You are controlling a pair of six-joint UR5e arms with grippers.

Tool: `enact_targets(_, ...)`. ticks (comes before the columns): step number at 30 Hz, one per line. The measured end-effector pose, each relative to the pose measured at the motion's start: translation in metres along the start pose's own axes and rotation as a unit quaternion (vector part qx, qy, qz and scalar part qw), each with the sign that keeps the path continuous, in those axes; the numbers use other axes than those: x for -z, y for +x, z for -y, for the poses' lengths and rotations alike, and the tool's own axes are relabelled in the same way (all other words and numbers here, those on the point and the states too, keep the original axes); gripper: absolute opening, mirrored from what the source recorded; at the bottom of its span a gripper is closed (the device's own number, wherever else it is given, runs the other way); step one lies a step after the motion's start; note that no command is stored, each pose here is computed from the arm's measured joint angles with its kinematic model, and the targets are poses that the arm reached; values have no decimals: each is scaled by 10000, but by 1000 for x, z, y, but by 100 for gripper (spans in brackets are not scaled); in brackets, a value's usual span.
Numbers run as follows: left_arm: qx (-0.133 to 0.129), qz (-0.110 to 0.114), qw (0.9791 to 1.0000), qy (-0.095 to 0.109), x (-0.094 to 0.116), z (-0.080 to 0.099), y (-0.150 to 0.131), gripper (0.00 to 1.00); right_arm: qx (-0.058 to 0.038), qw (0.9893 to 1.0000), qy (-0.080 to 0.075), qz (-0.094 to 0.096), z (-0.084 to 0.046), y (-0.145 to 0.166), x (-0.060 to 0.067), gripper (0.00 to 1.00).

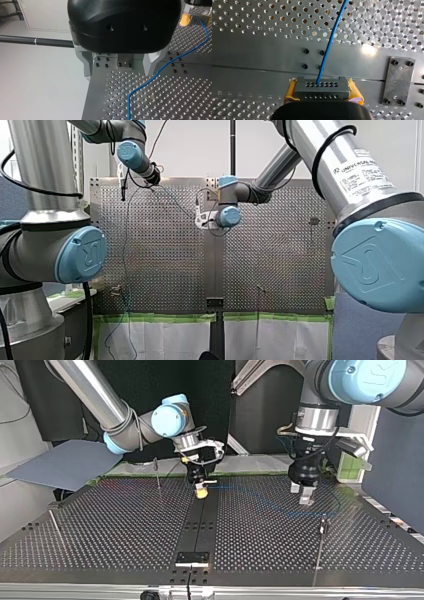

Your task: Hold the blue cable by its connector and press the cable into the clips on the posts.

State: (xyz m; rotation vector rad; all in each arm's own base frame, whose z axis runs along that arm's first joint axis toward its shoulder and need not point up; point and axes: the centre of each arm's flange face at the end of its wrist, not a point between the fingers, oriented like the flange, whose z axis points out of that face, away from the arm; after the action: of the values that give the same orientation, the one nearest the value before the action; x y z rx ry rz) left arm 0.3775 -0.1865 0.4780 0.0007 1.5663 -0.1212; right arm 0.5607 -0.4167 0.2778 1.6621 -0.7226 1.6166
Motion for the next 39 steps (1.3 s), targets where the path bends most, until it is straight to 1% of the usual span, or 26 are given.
enact_targets(11, -2, -3, 10000, -8, 1, 3, 0, 100, -27, 10000, -3, 22, 0, -15, 4, 0)
enact_targets(15, -4, -6, 10000, 3, 2, 4, 1, 100, -65, 10000, 5, -33, 0, -19, 5, 0)
enact_targets(19, -17, -19, 10000, 6, 3, 5, 1, 100, -79, 9999, 12, -61, 0, -21, 5, 0)
enact_targets(24, -121, -73, 9999, -65, 5, 7, 3, 100, -73, 10000, 13, -59, -1, -22, 4, 0)
enact_targets(28, -287, -138, 9994, -101, 8, 9, 5, 100, -54, 10000, 12, -26, -1, -27, 4, 0)
enact_targets(31, -433, -229, 9987, -140, 8, 12, 9, 100, -35, 10000, 14, 53, 0, -37, 3, 0)
enact_targets(34, -597, -369, 9974, -191, 8, 16, 17, 100, -23, 9999, 14, 122, 0, -47, 1, 0)
enact_targets(37, -766, -545, 9953, -231, 6, 19, 27, 100, -23, 9999, -4, 142, -2, -51, 0, 0)
enact_targets(39, -893, -697, 9932, -255, 5, 22, 36, 100, -23, 9999, -13, 147, -3, -52, 0, 0)
